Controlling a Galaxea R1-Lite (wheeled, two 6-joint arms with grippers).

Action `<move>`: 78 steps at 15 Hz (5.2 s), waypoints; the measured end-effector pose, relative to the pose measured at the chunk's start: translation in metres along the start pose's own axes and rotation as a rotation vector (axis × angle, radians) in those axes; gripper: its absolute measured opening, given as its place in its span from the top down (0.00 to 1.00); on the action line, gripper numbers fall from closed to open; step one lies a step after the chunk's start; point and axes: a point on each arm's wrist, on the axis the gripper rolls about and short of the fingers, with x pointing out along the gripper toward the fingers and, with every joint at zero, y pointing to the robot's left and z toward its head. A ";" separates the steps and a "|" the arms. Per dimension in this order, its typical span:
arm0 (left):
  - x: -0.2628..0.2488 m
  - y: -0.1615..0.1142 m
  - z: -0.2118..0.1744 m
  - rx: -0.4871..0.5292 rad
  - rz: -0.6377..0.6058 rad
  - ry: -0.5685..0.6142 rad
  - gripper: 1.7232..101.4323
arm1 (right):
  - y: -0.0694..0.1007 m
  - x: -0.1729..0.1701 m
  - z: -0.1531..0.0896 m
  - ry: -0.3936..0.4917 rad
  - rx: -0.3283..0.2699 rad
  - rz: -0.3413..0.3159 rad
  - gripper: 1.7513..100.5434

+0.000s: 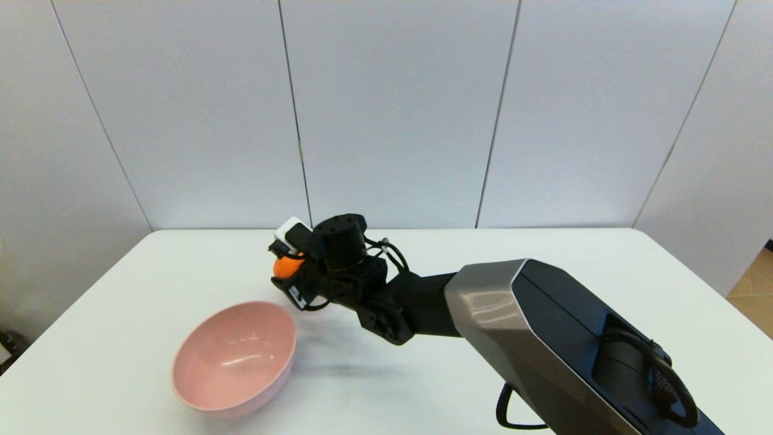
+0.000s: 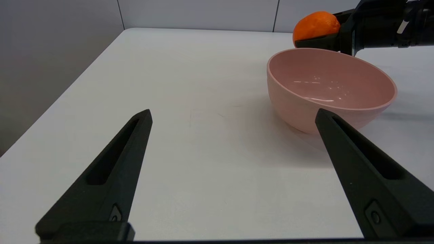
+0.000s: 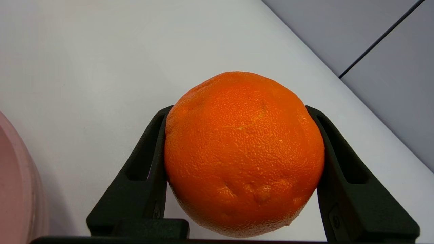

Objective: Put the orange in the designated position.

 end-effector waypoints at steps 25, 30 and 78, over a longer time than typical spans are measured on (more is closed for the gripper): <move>0.000 0.000 0.000 0.000 0.000 0.000 0.04 | 0.010 0.005 -0.005 -0.046 -0.010 0.108 0.34; 0.000 0.000 0.000 0.000 0.000 0.000 0.04 | 0.011 0.007 -0.010 -0.036 -0.010 0.111 0.34; 0.000 0.000 0.000 0.000 0.000 0.000 0.04 | -0.004 0.007 -0.016 -0.023 -0.008 0.123 0.05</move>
